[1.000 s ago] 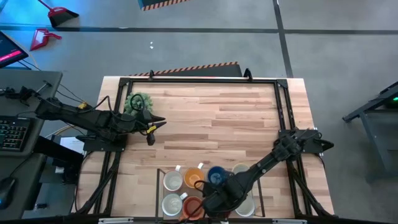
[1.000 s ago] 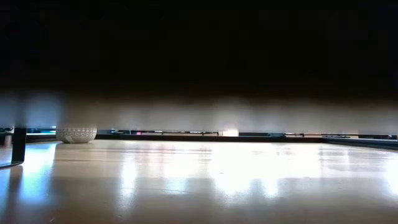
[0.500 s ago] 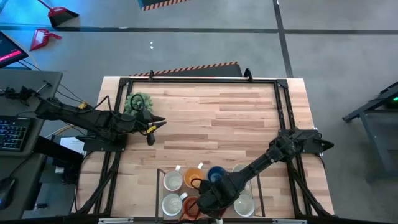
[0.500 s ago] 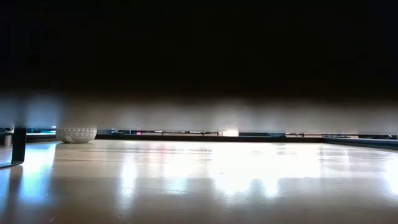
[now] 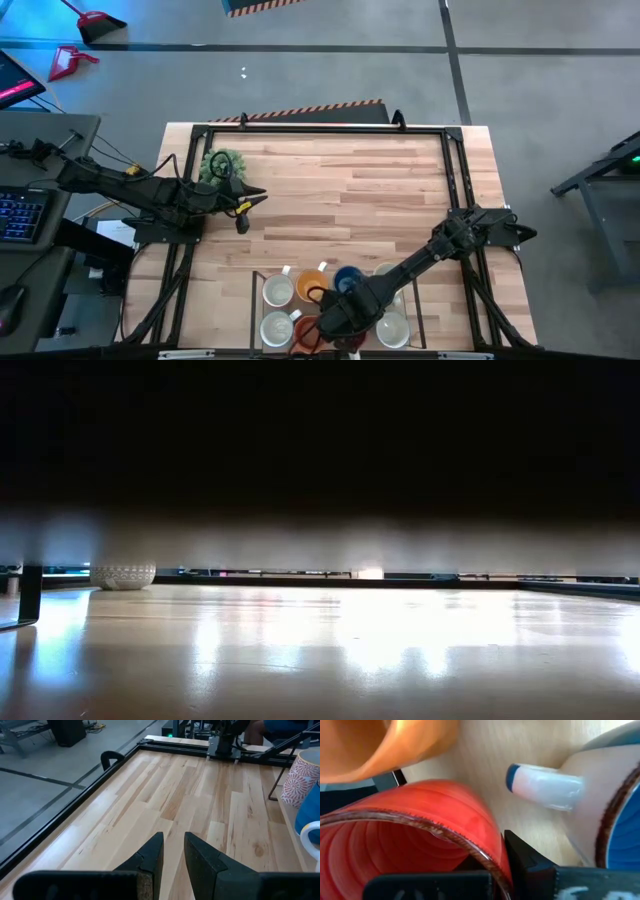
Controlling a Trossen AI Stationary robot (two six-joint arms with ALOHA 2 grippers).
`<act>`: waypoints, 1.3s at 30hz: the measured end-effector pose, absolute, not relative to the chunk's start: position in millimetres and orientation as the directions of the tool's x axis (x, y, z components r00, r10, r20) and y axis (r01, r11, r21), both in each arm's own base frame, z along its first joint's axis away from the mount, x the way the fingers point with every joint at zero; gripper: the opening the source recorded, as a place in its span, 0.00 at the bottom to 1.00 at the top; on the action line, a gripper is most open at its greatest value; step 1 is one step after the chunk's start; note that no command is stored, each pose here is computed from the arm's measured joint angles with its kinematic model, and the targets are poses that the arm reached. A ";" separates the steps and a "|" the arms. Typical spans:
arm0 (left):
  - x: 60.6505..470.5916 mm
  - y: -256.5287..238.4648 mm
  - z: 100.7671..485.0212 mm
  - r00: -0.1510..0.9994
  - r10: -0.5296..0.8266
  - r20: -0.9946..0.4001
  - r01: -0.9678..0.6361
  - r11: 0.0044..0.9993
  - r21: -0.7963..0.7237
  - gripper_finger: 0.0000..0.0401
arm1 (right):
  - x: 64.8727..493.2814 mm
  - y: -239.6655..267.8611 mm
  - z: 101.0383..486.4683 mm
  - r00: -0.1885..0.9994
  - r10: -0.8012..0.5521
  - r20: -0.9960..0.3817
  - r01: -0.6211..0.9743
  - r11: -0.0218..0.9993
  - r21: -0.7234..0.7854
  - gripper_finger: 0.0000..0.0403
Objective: Place coffee mugs
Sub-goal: Put the red mug the shelf, then return to Home Position
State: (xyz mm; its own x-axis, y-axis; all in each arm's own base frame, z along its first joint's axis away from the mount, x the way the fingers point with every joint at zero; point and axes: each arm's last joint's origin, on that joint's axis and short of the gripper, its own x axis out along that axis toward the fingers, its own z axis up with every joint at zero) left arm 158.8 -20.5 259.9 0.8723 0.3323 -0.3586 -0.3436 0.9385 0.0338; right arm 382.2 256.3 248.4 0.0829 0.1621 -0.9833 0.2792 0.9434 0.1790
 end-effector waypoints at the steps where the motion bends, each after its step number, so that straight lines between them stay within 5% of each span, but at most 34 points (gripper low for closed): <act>1: 158.8 -20.5 259.9 0.872 0.332 -0.359 -0.344 0.939 0.034 0.17 | 382.2 256.3 248.4 0.083 0.162 -0.983 0.279 0.943 0.179 0.00; 20: 158.8 -20.5 259.9 0.872 0.332 -0.359 -0.343 0.939 0.034 0.17 | 381.8 256.7 248.7 0.067 0.185 -0.980 0.293 0.935 0.197 0.01; 30: 158.8 -20.5 259.9 0.872 0.332 -0.359 -0.344 0.939 0.033 0.17 | 380.7 256.3 250.3 0.061 0.190 -0.980 0.320 0.926 0.199 0.23; 39: 158.8 -20.5 259.9 0.872 0.332 -0.359 -0.344 0.938 0.033 0.17 | 379.6 256.4 250.3 0.039 0.206 -0.978 0.339 0.918 0.207 0.27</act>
State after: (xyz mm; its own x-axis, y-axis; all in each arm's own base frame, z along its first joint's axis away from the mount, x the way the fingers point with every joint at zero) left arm 158.8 -20.5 259.9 0.8723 0.3323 -0.3586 -0.3437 0.9385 0.0334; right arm 379.6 256.4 250.3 0.0395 0.2060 -0.9778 0.3388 0.9178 0.2071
